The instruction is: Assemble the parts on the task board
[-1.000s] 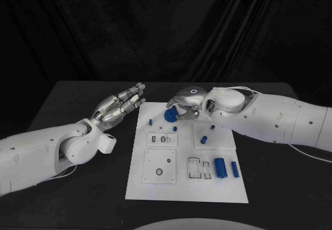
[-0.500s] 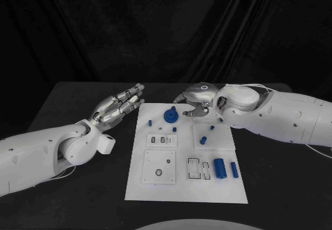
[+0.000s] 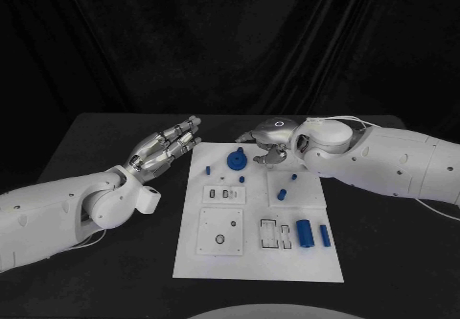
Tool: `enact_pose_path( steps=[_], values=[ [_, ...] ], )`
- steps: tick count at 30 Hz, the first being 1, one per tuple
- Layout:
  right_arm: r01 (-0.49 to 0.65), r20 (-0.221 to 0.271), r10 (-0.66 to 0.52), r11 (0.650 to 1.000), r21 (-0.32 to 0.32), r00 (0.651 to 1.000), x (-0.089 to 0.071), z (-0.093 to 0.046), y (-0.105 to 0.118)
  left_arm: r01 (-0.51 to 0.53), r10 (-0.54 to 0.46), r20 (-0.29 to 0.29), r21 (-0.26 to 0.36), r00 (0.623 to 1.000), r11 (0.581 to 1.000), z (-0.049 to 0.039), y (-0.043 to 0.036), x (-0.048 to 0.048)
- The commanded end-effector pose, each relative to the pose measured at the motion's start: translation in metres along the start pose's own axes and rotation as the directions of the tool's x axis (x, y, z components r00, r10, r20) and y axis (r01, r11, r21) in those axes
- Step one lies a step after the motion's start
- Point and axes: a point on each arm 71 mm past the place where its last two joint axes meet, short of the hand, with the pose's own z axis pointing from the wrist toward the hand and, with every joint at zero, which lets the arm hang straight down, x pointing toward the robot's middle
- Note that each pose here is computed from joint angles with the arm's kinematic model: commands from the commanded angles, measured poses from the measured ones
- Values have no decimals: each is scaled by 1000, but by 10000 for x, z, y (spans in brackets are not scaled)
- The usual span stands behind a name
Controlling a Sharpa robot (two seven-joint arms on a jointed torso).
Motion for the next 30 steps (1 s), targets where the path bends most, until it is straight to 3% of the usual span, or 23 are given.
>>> enact_pose_path(
  steps=[1, 14, 30],
  values=[
    [3, -37, -3, 1000, 8, 999, 51, 22, 4, 9, -9, -16, 10, 1000, 1000, 3, -1, 20],
    [-3, -71, 2, 1000, -5, 997, 119, 83, 67, 9, -9, -17, 10, 1000, 1000, 10, 3, 17],
    [-4, -72, 5, 1000, 6, 997, 135, 52, 36, 7, -7, -13, 4, 1000, 1000, 6, 10, 3]
  ],
)
